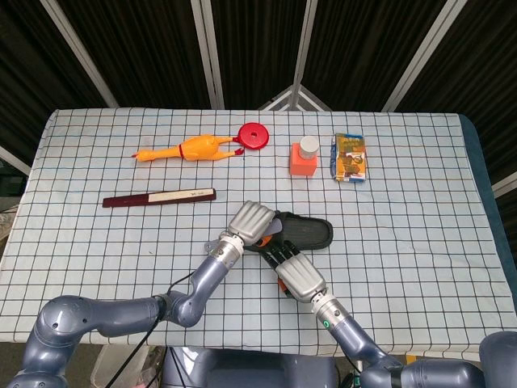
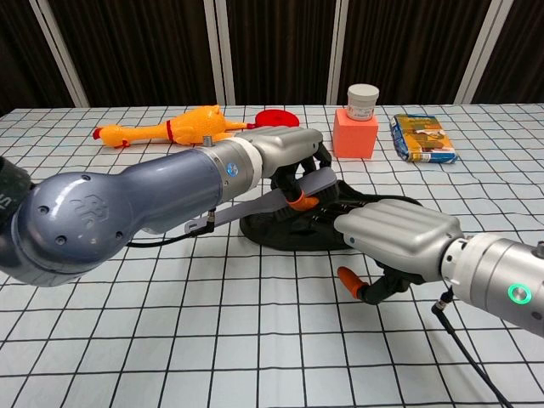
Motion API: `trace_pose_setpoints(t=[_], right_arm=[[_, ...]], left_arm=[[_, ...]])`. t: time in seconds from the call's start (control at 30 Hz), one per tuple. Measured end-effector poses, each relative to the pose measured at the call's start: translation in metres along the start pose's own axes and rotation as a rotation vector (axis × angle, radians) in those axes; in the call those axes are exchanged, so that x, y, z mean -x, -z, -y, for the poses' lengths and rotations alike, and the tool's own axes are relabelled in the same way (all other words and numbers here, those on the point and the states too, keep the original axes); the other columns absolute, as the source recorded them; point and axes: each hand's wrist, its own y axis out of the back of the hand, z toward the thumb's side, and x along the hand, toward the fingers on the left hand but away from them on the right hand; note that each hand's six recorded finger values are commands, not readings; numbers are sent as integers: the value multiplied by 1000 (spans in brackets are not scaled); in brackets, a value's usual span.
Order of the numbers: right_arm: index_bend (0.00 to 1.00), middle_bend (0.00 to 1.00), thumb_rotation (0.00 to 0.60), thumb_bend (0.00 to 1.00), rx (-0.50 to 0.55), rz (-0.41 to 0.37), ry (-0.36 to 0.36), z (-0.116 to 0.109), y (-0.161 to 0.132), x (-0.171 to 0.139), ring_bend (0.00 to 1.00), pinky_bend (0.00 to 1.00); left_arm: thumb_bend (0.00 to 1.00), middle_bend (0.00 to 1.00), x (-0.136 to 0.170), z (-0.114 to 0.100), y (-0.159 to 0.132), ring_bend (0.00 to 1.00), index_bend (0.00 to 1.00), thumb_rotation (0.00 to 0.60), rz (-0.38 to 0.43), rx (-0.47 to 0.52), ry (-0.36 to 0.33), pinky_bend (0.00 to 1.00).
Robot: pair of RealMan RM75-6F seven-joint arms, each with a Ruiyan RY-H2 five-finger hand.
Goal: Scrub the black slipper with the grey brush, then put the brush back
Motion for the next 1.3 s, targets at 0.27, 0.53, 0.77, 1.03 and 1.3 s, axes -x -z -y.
trace_pose_setpoints(t=[0.27,0.53,0.77,1.03,1.3], right_arm=[[0,34,600,698,-9,-10,-2,1,-4,-3,12,69],[0,33,600,698,-7,-11,-5,3,-4,-2,12,69],[0,33,600,698,-11,-4,-3,3,-2,-3,12,69],[0,33,600,698,-6,6,-8,5,1,-3,11,69],[0,33,600,698,-4,6,-9,5,3,-4,11,69]], left_arm=[[493,603,-1,-10,-5,556,437,600,6,15,-26,558],[495,606,-7,-5,-5,558,439,600,3,29,-1,558],[494,606,-3,-2,2,558,441,600,-24,22,36,558],[498,609,13,-5,15,559,445,600,-90,-21,118,557],[499,608,26,-12,25,559,445,600,-172,-64,193,558]])
